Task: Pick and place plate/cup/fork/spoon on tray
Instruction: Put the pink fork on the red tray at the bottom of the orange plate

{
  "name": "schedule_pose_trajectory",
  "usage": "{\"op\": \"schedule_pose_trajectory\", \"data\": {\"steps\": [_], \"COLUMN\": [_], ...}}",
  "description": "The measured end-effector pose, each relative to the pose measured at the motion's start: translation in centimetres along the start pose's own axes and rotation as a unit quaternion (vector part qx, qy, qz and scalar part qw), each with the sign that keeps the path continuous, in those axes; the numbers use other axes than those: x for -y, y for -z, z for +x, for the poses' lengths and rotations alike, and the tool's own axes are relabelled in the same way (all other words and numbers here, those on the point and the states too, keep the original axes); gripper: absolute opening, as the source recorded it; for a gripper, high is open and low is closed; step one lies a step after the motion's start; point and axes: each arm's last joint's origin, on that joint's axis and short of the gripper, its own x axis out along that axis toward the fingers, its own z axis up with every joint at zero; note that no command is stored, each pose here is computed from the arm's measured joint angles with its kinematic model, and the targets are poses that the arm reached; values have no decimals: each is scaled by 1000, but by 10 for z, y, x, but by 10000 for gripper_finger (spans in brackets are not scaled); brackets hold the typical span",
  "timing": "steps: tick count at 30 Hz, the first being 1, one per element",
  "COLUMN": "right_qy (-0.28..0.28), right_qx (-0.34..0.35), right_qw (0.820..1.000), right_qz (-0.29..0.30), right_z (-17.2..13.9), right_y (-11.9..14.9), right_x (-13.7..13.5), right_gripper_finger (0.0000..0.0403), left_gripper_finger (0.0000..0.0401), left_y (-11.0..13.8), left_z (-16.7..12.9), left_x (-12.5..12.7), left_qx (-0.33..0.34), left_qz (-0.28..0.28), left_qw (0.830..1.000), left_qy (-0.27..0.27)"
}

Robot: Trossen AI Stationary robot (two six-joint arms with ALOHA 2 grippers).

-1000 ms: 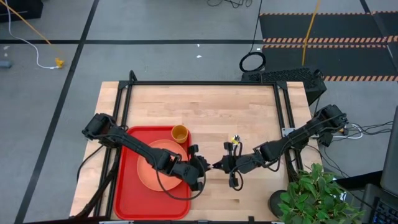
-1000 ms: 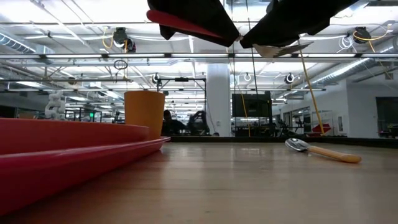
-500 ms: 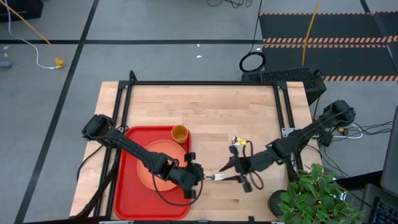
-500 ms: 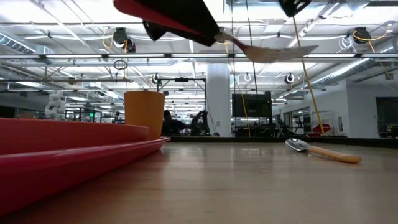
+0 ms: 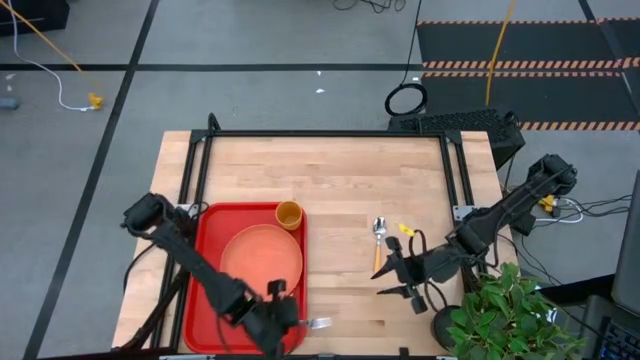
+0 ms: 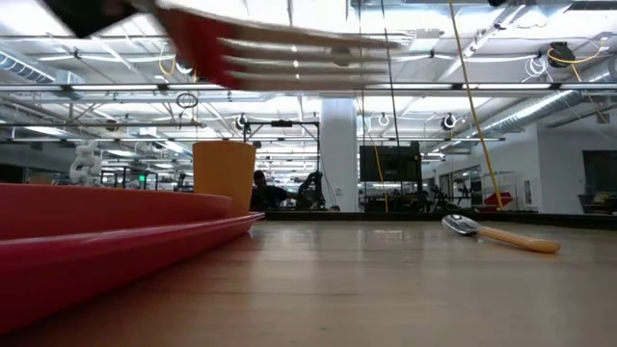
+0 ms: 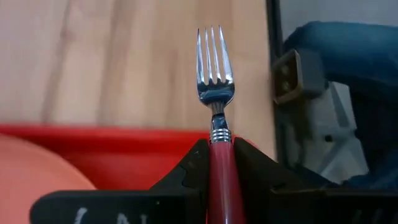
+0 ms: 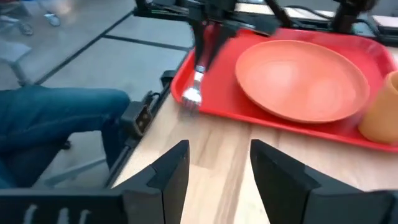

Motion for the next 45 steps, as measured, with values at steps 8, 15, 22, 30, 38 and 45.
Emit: {"op": "schedule_pose_trajectory", "data": {"steps": [8, 15, 22, 30, 38, 45], "right_qy": [4, 11, 28, 27, 25, 22], "right_qx": [11, 14, 17, 26, 52, 62], "right_qw": [1000, 1000, 999, 999, 998, 998], "right_qz": [6, 7, 7, 6, -8, -5], "right_z": [0, 0, 1, 4, 6, 5], "right_y": [-2, -2, -1, 8, 7, 5], "right_x": [0, 0, 2, 3, 5, 4], "right_gripper_finger": [164, 164, 164, 164, 164, 164], "left_gripper_finger": [55, 55, 55, 55, 55, 89], "left_y": [41, 73, 97, 115, 125, 140], "left_z": [-18, -33, -30, -8, 3, 11], "left_x": [31, 45, 53, 50, 42, 25], "left_qx": [6, -4, -14, -44, -44, -55], "left_qz": [-18, -15, 20, 58, 84, 86], "left_qw": [999, 998, 996, 988, 983, 977], "left_qy": [-34, -65, -88, -133, -160, -189]}}
